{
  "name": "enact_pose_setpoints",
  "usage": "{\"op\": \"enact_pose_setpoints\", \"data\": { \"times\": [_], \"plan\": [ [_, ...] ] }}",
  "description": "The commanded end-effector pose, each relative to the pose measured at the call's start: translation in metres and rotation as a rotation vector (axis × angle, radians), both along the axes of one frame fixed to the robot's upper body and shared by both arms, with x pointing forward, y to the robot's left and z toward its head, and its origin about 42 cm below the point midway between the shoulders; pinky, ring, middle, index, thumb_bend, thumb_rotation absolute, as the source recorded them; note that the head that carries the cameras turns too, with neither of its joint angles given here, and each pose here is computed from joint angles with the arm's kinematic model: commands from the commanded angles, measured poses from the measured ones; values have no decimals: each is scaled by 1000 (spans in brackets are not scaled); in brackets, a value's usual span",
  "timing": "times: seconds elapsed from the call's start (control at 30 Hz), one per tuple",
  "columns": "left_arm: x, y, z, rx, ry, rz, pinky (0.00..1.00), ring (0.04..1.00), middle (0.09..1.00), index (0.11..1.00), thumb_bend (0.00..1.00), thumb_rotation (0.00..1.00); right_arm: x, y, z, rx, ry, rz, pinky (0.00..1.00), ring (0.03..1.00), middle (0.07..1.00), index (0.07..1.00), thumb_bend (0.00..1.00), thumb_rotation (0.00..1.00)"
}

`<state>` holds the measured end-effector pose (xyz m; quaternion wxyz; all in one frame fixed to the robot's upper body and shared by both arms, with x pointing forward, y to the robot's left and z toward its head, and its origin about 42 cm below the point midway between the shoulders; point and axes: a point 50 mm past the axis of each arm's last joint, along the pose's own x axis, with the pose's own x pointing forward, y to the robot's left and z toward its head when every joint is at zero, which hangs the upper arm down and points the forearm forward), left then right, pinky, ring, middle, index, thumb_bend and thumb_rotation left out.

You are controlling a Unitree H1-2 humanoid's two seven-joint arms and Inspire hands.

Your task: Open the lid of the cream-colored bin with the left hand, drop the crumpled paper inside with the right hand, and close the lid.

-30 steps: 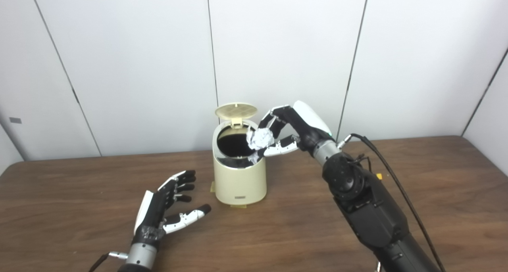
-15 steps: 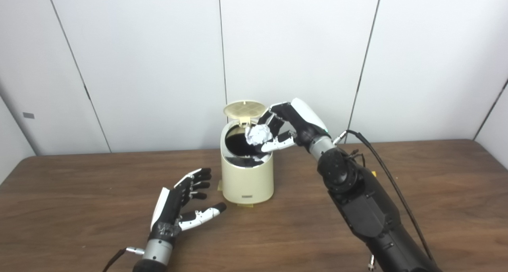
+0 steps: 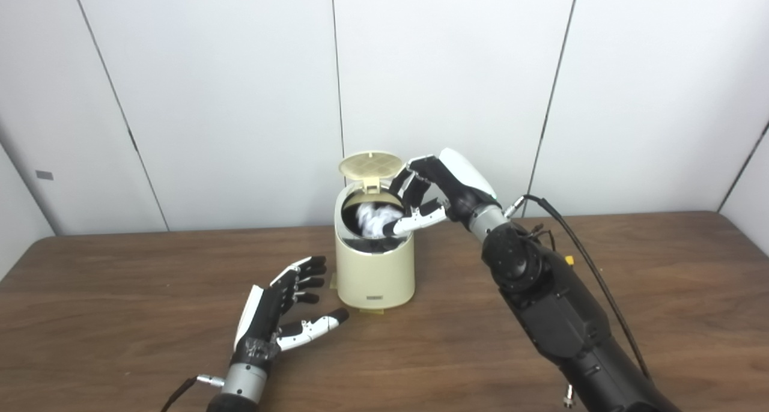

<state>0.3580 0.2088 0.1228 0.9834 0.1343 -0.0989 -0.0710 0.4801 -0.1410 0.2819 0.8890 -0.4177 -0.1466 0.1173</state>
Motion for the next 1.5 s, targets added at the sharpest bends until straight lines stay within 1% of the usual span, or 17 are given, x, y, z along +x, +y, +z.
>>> {"op": "enact_pose_setpoints", "data": {
  "times": [0.0, 0.07, 0.17, 0.37, 0.47, 0.5, 0.53, 0.63, 0.73, 0.83, 0.97, 1.03, 1.13, 1.23, 1.33, 1.4, 1.47],
  "plan": [
    [-2, -3, -3, -8, -4, 0, 687, 776, 807, 844, 751, 145, 1, 4, 22, -8, -57, 30, 748, 754, 744, 748, 932, 253],
    [-3, -3, -3, -5, -4, -2, 690, 775, 808, 844, 749, 142, -1, 2, 22, -9, -58, 32, 737, 754, 747, 749, 935, 253],
    [-3, -3, -3, -2, -5, -4, 683, 765, 804, 844, 745, 135, -4, -1, 23, -14, -59, 34, 746, 761, 755, 751, 934, 258],
    [-3, -2, -3, 1, -6, -5, 680, 769, 805, 842, 742, 137, -10, -11, 22, -18, -70, 31, 699, 743, 746, 745, 941, 266],
    [-3, -2, -4, -4, -3, -5, 686, 773, 807, 848, 743, 138, -17, -19, 20, 9, -77, 19, 697, 741, 739, 731, 937, 236],
    [-3, -1, -4, -8, -2, -6, 685, 773, 808, 847, 743, 133, -19, -23, 19, 28, -85, 16, 677, 724, 726, 717, 942, 223],
    [-3, -1, -4, -10, -2, -7, 681, 772, 808, 846, 746, 135, -21, -26, 19, 41, -89, 14, 630, 699, 710, 698, 940, 199],
    [-3, -1, -3, -9, -10, -7, 672, 768, 807, 843, 744, 140, -28, -39, 15, 96, -101, 8, 582, 667, 692, 674, 916, 167],
    [-2, 0, -2, 4, -18, -3, 674, 770, 808, 843, 738, 138, -41, -55, 11, 127, -104, -36, 557, 659, 688, 679, 886, 156],
    [-3, 0, -1, -2, -11, 2, 685, 772, 808, 842, 740, 129, -52, -74, 1, 191, -107, -51, 552, 651, 679, 691, 853, 150],
    [-1, 0, -1, -4, -8, 3, 672, 770, 805, 838, 744, 133, -65, -97, -17, 202, -55, -112, 515, 651, 691, 705, 851, 180],
    [-1, 0, -1, -7, -9, 1, 654, 768, 805, 839, 741, 118, -69, -102, -24, 197, -39, -126, 532, 660, 702, 713, 857, 178],
    [0, 0, -2, -13, -8, 2, 655, 767, 803, 837, 748, 126, -75, -111, -37, 205, -3, -147, 566, 649, 695, 717, 877, 183],
    [0, 0, -2, -22, -8, 6, 655, 766, 800, 833, 750, 115, -83, -118, -53, 211, 34, -151, 533, 637, 697, 727, 878, 199],
    [1, 0, -1, -23, -13, 7, 659, 765, 798, 829, 748, 104, -87, -121, -63, 225, 59, -141, 529, 638, 709, 733, 868, 188],
    [3, 1, 1, -24, -25, 6, 659, 769, 803, 830, 746, 116, -90, -123, -72, 225, 78, -136, 540, 644, 724, 739, 877, 207],
    [6, 2, 4, -31, -40, 8, 655, 770, 809, 836, 755, 151, -93, -125, -81, 224, 94, -139, 530, 638, 729, 740, 877, 197]
  ]
}}
